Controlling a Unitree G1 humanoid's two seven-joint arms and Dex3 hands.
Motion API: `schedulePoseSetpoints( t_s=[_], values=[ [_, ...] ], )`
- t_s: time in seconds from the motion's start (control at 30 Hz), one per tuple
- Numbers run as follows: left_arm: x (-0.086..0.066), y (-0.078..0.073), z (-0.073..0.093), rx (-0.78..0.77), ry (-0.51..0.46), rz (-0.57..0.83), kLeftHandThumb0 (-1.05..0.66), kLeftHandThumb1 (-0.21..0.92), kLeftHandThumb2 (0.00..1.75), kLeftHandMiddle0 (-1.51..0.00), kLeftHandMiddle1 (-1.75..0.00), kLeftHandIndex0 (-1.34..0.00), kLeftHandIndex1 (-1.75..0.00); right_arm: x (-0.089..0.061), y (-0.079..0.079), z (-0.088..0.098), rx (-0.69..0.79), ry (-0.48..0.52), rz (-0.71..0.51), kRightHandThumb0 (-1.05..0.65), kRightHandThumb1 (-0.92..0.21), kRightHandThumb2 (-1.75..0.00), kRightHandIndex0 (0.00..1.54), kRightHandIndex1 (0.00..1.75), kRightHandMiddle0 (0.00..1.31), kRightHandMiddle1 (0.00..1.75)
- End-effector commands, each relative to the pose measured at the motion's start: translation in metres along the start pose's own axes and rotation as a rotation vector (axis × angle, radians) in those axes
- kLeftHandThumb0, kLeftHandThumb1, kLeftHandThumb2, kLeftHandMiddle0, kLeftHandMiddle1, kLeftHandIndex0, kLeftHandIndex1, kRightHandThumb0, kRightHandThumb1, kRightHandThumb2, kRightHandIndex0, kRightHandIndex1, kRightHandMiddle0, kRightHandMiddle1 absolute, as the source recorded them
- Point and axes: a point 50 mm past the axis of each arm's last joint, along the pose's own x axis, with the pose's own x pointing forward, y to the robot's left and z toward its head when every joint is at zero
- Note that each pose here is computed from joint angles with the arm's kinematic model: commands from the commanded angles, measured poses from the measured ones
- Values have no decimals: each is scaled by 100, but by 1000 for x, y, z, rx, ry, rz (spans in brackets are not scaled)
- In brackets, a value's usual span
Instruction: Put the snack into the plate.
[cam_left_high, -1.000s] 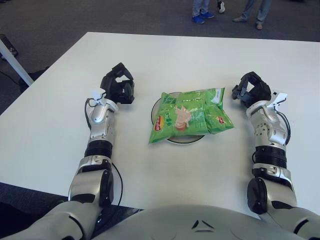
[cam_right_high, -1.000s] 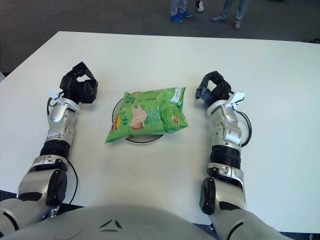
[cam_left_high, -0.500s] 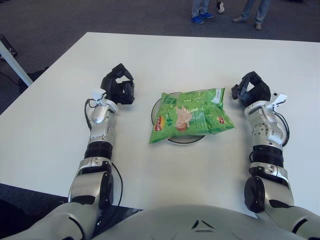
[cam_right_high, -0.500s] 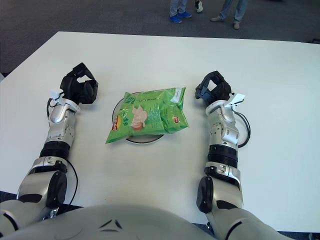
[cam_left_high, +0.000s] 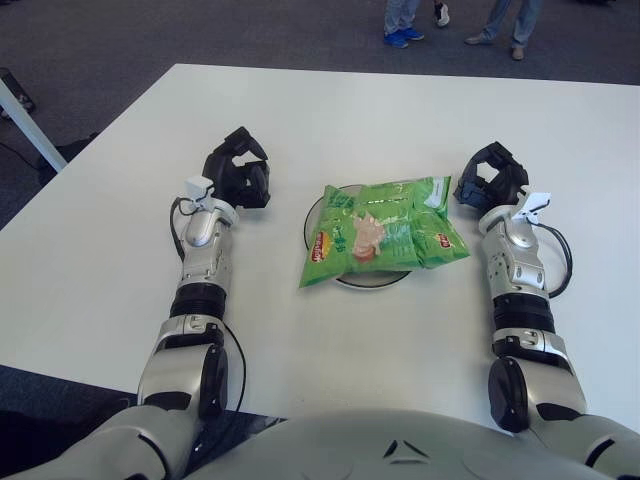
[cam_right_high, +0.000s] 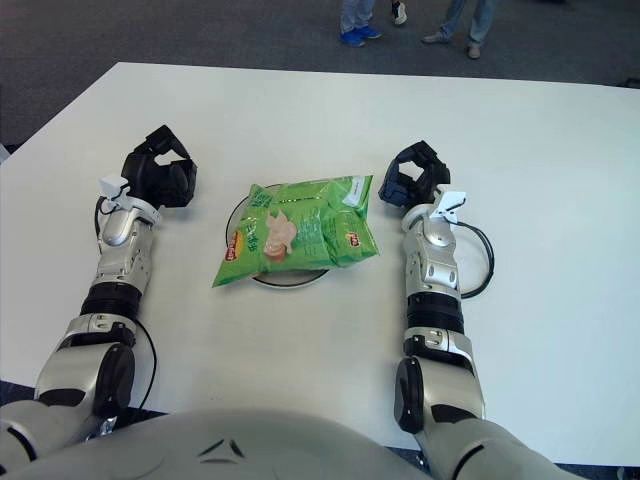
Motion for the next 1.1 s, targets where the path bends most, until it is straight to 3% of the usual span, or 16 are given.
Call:
schedulePoseSetpoints(
  t_s=[0.0,0.13,0.3,0.57,1.07],
  values=[
    [-31,-5,-33,-62,130,48,-52,20,145,-137,-175,-71,-175,-12,-7,-41,-7,243,-1,-51,-27,-138,133,175,66,175],
    [-31,-5,-33,-63,130,50,-52,20,145,-137,-175,-70,-175,-10,-9,-43,6,309,30,-51,-27,-138,133,175,66,175],
    [-31,-6,-33,-66,127,53,-52,20,145,-137,-175,-70,-175,-9,-11,-43,-47,316,45,-51,-27,-138,132,175,66,175],
    [-31,-8,-33,-67,124,52,-52,21,145,-137,-175,-70,-175,-10,-11,-37,-212,191,17,-49,-30,-134,130,175,63,175],
    [-30,-8,-37,-22,172,72,-52,21,144,-134,-175,-70,-175,-10,-15,-36,-261,92,-55,-48,-33,-130,128,175,60,175]
  ],
)
